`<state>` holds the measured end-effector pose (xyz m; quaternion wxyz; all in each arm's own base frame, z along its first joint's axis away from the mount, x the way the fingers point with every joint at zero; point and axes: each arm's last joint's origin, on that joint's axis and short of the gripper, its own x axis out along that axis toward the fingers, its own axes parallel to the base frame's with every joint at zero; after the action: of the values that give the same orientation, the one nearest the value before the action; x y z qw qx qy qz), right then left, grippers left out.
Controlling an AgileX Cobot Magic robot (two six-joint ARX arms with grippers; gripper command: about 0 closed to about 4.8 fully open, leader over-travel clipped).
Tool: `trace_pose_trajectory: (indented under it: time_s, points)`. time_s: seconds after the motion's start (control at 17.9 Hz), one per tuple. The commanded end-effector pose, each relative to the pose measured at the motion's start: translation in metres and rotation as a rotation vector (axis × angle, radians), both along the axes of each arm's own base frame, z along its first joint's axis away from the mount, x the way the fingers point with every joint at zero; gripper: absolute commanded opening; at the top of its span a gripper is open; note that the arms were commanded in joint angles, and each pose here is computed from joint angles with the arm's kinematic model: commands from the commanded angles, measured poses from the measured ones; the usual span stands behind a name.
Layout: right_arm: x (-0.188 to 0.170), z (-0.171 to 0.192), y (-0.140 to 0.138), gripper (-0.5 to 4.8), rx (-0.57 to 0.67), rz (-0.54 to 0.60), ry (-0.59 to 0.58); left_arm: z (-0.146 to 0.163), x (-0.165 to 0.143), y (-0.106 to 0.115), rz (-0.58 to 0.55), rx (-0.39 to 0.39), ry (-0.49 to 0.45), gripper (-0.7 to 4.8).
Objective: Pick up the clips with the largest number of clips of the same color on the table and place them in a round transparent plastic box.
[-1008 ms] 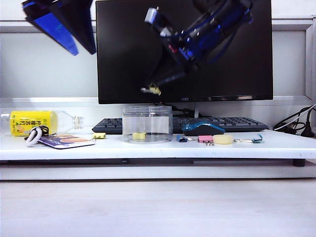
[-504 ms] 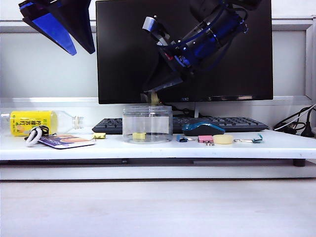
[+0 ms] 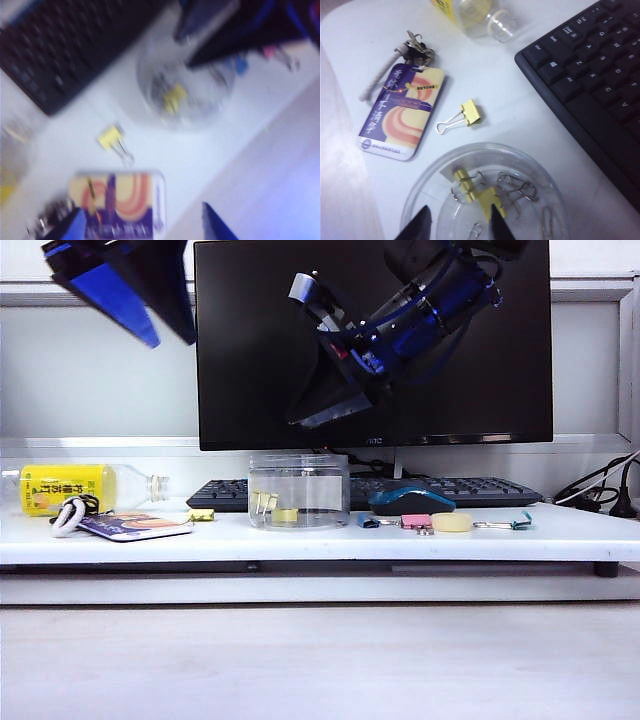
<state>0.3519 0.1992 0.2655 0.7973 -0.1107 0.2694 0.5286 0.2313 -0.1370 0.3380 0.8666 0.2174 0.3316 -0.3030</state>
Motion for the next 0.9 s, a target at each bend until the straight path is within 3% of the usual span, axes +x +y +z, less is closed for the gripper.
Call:
trace_pose_trajectory:
  time_s: [0.06,0.28,0.56,0.73,0.9]
  points:
    - [-0.008,0.023,-0.003,1.60,0.040,-0.001,-0.057,0.008,0.005,-0.003,0.000,-0.044,-0.084,3.11]
    - [-0.029,0.071,-0.018,1.78,0.037,-0.110,-0.218,0.005,0.011,-0.006,0.004,-0.051,-0.096,3.09]
    - [-0.073,0.131,-0.048,1.77,0.013,-0.321,-0.397,-0.014,0.028,-0.015,0.048,-0.043,-0.042,3.09]
    - [-0.094,0.143,-0.061,1.77,-0.014,-0.405,-0.359,-0.026,0.045,-0.010,0.196,-0.009,-0.041,3.09]
    - [-0.106,0.135,-0.060,1.77,0.018,-0.248,-0.187,-0.041,0.066,0.003,0.246,-0.085,0.034,3.09]
